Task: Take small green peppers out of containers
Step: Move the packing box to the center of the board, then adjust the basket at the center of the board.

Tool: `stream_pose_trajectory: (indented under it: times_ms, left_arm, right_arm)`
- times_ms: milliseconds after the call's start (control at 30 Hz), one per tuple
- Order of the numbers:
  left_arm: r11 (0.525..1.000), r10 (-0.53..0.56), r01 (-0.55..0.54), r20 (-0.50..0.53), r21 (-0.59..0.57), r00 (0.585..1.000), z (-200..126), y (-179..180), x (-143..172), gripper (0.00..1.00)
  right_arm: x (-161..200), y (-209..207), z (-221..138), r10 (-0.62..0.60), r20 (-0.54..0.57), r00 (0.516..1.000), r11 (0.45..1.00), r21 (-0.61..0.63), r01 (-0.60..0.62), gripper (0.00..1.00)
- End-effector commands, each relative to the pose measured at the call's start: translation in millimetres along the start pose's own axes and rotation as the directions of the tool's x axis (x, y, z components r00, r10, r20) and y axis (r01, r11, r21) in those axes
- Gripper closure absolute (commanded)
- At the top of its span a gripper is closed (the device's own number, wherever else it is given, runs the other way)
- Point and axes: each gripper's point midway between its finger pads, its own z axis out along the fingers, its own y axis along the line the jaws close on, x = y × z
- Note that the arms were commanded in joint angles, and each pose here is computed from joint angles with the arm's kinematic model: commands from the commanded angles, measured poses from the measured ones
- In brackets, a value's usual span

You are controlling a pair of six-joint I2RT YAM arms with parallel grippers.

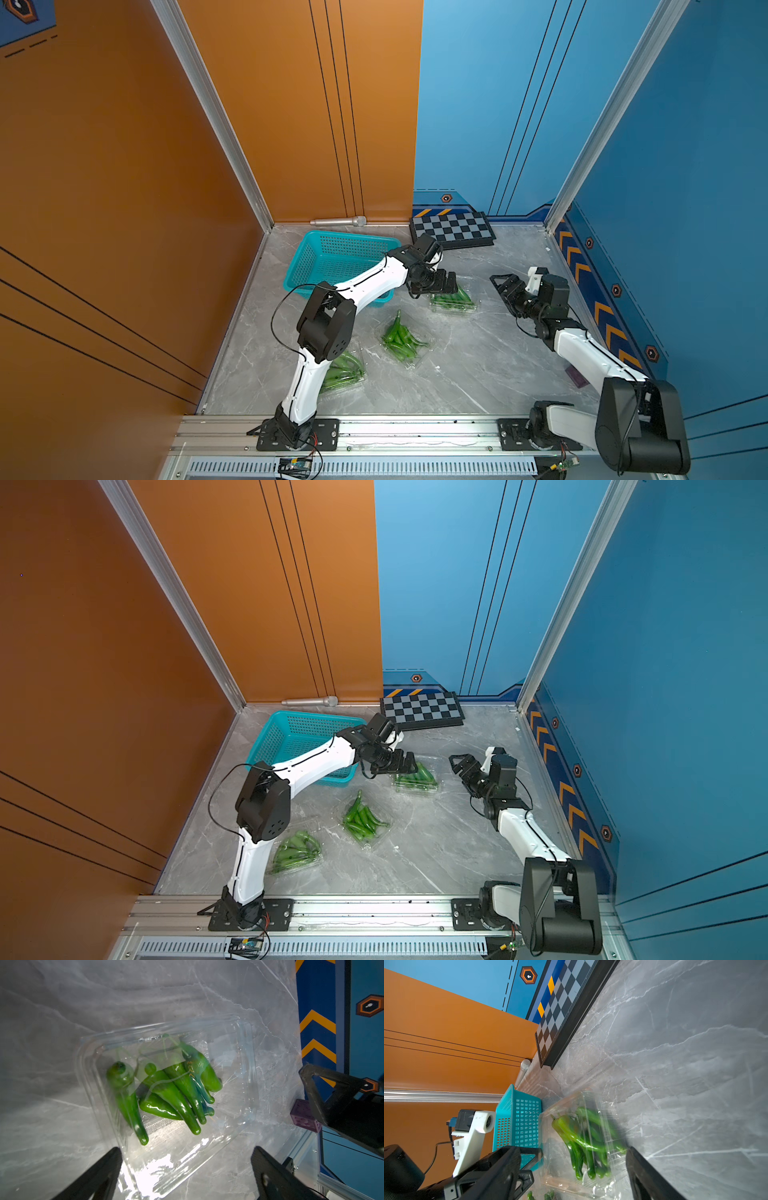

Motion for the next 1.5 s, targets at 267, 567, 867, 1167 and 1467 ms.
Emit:
stream_pose_trajectory:
  times_ms: [267,567,867,1167,1467]
  left_arm:
    - [1.0,-0.001,0.001,0.048,-0.017,0.999,-37,1,0,0.01]
    - [0.997,-0.082,0.082,0.059,-0.002,0.995,-37,39,-2,0.01]
    - [0.992,-0.11,0.112,0.038,-0.058,0.993,-25,75,2,0.03]
    - [0.984,-0.142,0.143,0.013,-0.106,0.99,-27,107,16,0.1]
    - [0.99,-0.127,0.126,-0.003,-0.07,0.992,-17,97,6,0.13]
  right_arm:
    - [6,-6,3,0.011,-0.049,0.999,1.0,0.009,-0.011,0.19]
    - [15,-6,20,0.011,-0.11,0.994,0.999,0.036,-0.007,0.19]
    - [7,0,31,0.035,-0.117,0.992,0.999,0.034,-0.031,0.2]
    - [1,-2,45,0.071,-0.107,0.992,0.997,0.024,-0.069,0.2]
    - [-4,7,56,0.081,-0.112,0.99,0.997,-0.001,-0.081,0.2]
